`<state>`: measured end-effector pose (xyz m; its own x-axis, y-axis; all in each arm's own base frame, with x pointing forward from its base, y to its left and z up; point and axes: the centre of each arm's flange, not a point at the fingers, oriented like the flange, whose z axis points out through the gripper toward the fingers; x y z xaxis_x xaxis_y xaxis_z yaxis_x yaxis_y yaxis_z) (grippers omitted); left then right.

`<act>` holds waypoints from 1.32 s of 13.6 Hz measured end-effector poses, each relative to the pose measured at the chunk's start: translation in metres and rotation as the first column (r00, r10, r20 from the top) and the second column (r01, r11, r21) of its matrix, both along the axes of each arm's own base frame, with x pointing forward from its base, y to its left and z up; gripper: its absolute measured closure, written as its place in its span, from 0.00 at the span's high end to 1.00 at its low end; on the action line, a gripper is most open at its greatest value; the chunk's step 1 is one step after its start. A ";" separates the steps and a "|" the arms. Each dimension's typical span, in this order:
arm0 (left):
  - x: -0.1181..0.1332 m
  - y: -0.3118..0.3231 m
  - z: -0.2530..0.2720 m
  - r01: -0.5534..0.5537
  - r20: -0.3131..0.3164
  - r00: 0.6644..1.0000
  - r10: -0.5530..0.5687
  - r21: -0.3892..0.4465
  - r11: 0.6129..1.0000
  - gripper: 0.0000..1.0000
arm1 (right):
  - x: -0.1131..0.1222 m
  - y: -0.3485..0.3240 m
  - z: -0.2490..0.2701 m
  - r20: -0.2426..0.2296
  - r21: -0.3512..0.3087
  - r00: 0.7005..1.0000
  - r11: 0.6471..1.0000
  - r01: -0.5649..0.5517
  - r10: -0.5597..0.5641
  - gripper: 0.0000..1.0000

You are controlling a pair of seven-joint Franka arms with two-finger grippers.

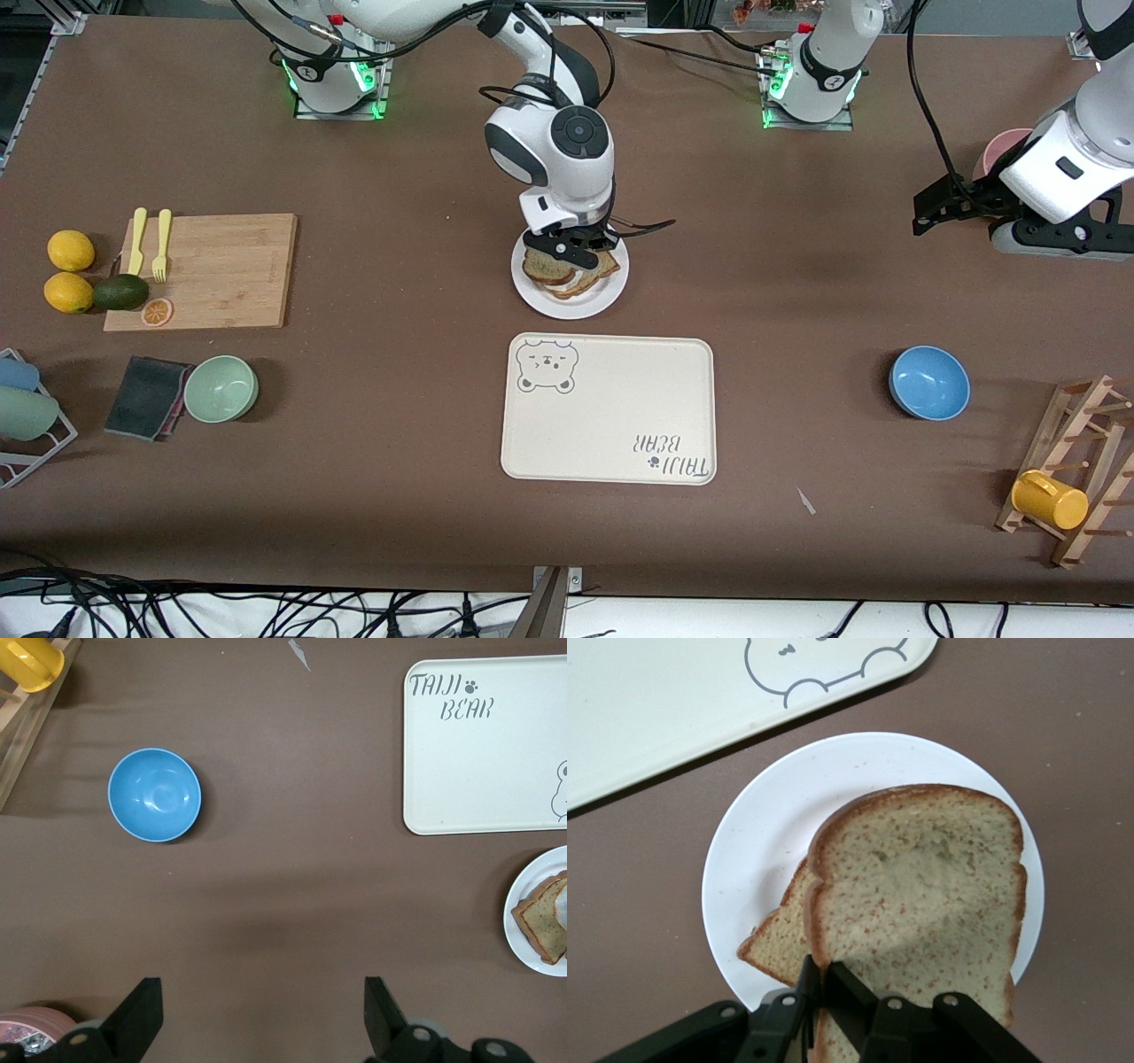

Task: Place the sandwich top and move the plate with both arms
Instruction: 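Lay the bread slice onto the egg sandwich and open the right gripper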

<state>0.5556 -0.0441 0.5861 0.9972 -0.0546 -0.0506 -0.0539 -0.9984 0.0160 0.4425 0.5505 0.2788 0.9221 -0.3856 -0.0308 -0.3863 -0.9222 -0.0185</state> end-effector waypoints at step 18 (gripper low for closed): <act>0.000 0.000 0.000 0.001 0.000 1.000 -0.001 0.000 1.000 1.00 | 0.029 -0.027 -0.007 0.029 0.012 0.998 0.999 0.050 -0.050 0.93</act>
<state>0.5556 -0.0443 0.5860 0.9971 -0.0558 -0.0508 -0.0551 -0.9984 0.0162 0.4715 0.5233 0.2717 0.9023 -0.4310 -0.0082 -0.4310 -0.9015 -0.0405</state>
